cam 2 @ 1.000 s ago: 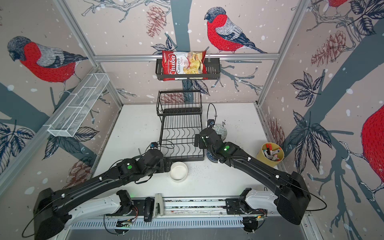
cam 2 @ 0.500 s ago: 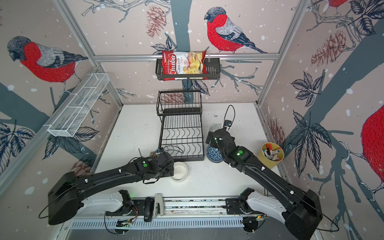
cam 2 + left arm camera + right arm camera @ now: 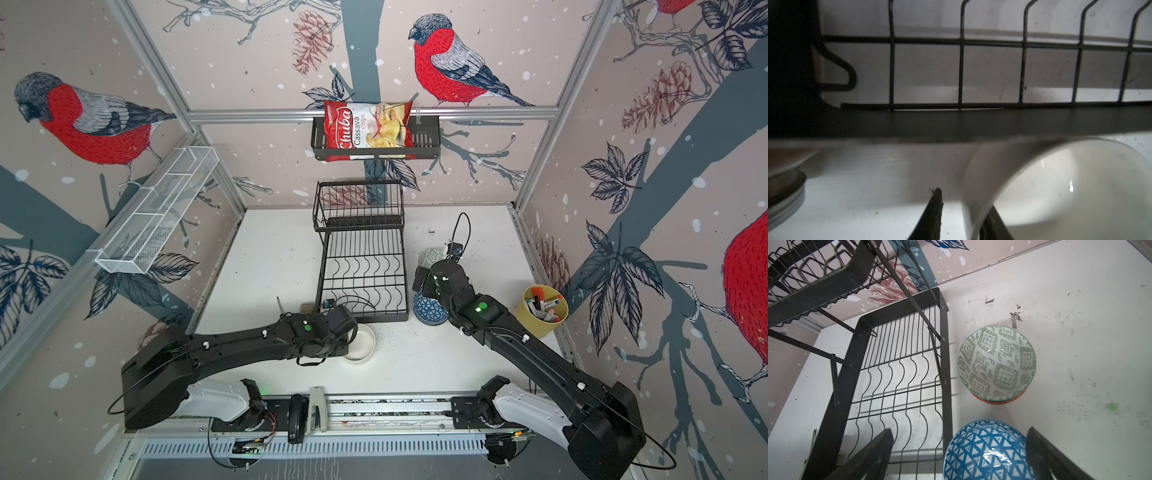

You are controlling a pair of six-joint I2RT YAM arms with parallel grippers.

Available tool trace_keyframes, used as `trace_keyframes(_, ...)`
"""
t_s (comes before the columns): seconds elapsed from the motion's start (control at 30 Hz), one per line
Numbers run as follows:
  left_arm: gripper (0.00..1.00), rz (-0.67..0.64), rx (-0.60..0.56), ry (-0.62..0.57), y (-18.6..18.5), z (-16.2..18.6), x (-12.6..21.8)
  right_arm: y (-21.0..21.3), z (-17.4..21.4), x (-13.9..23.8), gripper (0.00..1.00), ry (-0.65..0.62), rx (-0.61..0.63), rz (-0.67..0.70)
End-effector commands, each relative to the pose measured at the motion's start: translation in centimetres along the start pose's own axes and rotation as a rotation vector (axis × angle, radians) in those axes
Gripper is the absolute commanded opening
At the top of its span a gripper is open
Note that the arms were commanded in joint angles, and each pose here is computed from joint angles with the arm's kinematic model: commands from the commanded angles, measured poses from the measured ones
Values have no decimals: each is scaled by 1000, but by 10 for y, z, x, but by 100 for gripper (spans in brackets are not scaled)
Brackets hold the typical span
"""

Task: Load the bowls into the dish rack
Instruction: 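Grasp the white bowl rim with the right gripper while the left gripper steadies it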

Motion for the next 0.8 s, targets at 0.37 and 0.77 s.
trace_keyframes(0.37,0,40,-86,-33,-5,1,-5,22,12,-13,99,53,93,-22)
trace_keyframes(0.77,0,219,-129,-328,-18,-11,33,36,18,-7,100,123,133,-210)
Point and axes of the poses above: each gripper's point midway between its finger pads, its own x axis back along the fingers, its own y axis along the line the jaws close on, z = x × y, the point moved 8 cm from there along x, back along the fingers, and after that the axes turned 14 degrees about -x, right-handed, at the moved point
